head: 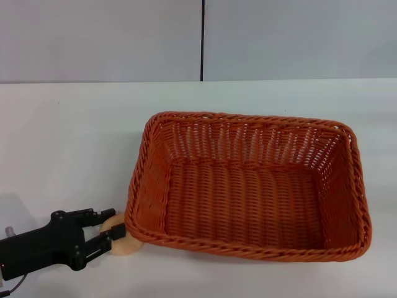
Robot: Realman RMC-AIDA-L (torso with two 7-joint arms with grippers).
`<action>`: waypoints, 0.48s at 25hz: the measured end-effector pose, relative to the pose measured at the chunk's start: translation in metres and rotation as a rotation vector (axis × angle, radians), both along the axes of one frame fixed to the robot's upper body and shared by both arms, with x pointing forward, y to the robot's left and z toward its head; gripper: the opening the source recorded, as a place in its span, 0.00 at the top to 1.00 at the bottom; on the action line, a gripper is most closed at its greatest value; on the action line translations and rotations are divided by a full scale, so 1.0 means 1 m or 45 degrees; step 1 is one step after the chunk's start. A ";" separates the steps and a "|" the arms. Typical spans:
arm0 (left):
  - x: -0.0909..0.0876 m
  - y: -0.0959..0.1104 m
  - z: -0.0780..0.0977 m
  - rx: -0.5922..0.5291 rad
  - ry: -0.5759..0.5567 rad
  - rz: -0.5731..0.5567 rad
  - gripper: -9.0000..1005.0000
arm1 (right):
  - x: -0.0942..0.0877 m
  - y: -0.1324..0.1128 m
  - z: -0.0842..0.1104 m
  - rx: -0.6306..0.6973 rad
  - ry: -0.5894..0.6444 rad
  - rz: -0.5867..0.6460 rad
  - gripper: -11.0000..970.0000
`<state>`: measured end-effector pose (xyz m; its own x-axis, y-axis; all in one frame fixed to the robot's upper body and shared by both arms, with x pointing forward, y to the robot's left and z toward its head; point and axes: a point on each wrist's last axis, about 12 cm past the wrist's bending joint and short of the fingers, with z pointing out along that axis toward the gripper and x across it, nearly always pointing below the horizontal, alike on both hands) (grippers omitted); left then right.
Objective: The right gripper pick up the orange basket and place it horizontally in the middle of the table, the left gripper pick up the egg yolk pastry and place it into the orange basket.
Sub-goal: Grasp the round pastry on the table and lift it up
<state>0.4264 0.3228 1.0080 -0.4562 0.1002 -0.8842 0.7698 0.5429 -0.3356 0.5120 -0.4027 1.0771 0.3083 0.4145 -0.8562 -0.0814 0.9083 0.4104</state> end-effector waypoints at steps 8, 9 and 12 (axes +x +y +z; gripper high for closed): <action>-0.003 0.008 0.002 -0.011 -0.011 0.045 0.70 | 0.001 0.001 -0.001 0.007 0.011 -0.002 0.49; -0.004 0.010 0.003 -0.017 -0.018 0.065 0.74 | 0.001 0.000 -0.002 0.007 0.012 -0.003 0.49; -0.003 0.022 0.008 -0.042 -0.061 0.163 0.80 | 0.000 0.000 -0.002 0.008 0.015 -0.005 0.49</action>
<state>0.4232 0.3450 1.0163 -0.4203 0.0141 -0.9073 0.7105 0.6271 -0.3194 0.5119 -0.4025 1.0750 0.2999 0.4190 -0.8570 -0.0733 0.9059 0.4172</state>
